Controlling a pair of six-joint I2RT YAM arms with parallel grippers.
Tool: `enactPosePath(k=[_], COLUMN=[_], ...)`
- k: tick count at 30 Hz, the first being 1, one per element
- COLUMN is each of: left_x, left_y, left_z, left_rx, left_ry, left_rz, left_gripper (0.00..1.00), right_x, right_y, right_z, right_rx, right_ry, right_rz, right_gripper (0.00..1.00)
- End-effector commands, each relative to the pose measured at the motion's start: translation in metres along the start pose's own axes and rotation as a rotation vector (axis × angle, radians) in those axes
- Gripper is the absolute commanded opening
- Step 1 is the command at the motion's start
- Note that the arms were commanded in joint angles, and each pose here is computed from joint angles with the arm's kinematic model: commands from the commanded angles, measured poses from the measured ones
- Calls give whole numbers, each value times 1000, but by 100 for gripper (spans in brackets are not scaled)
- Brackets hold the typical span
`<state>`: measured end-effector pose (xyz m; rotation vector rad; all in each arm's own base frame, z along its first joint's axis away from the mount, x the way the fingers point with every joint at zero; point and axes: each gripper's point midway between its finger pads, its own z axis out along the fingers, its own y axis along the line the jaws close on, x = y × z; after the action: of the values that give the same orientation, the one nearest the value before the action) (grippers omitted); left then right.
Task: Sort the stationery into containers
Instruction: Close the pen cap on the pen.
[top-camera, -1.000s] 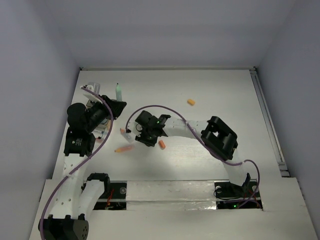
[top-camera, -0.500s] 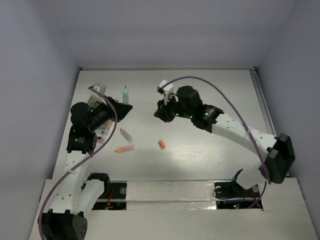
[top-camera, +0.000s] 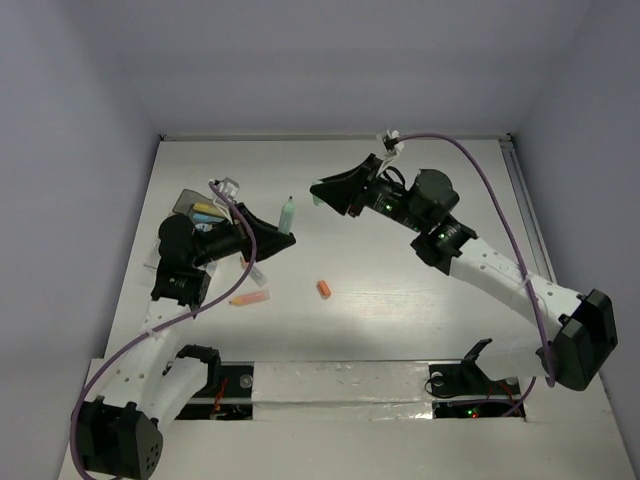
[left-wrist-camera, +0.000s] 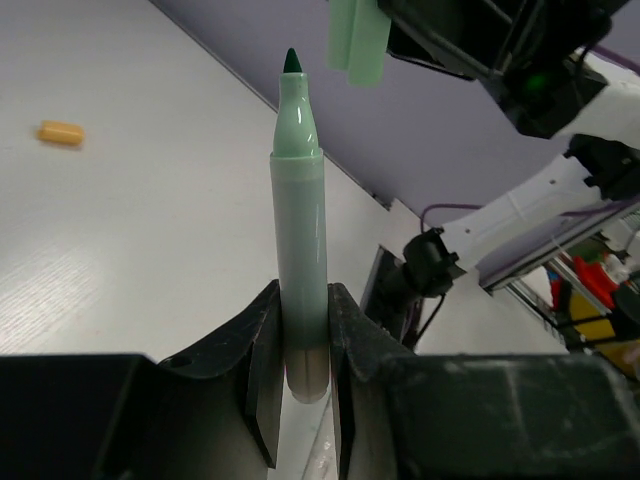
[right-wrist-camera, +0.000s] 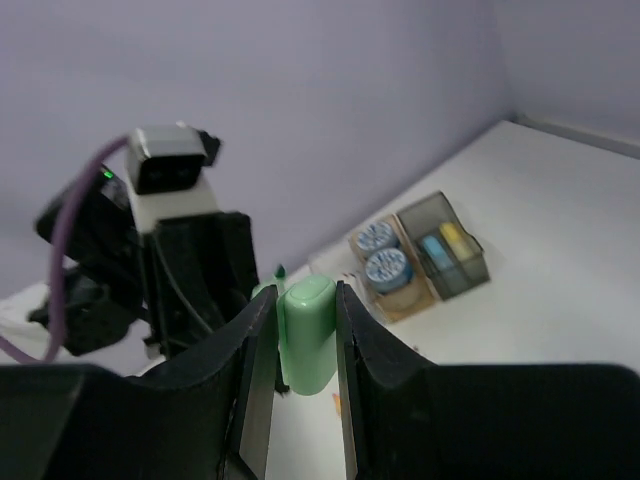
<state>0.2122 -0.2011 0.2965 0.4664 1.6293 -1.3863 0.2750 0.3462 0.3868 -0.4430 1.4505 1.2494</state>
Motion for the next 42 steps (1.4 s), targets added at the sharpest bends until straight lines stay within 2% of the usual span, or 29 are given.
enactPosePath(k=[1,8,17,28,42], left_x=[-2,1,-2,-11,-21], left_y=[-30,-43,-47,-56,-69], left_z=[-1,0,2,0,-3], left_rx=[150,191,203,212,229], left_ry=[14,22,22,-12,-50], left_rz=[55,71,79,110,148], left_gripper=[0,0,0,0,0], right_x=[-47,-70,-58,-48,-37], right_y=[44,65,72,89,92], right_z=[8,14,27,18,16], right_rx=[-196,-321,-445,-579,-637], right_ry=[-169,-252,-231,-216,-186], right_rz=[54,78,154,176,224], right_gripper=[0,0,0,0,0])
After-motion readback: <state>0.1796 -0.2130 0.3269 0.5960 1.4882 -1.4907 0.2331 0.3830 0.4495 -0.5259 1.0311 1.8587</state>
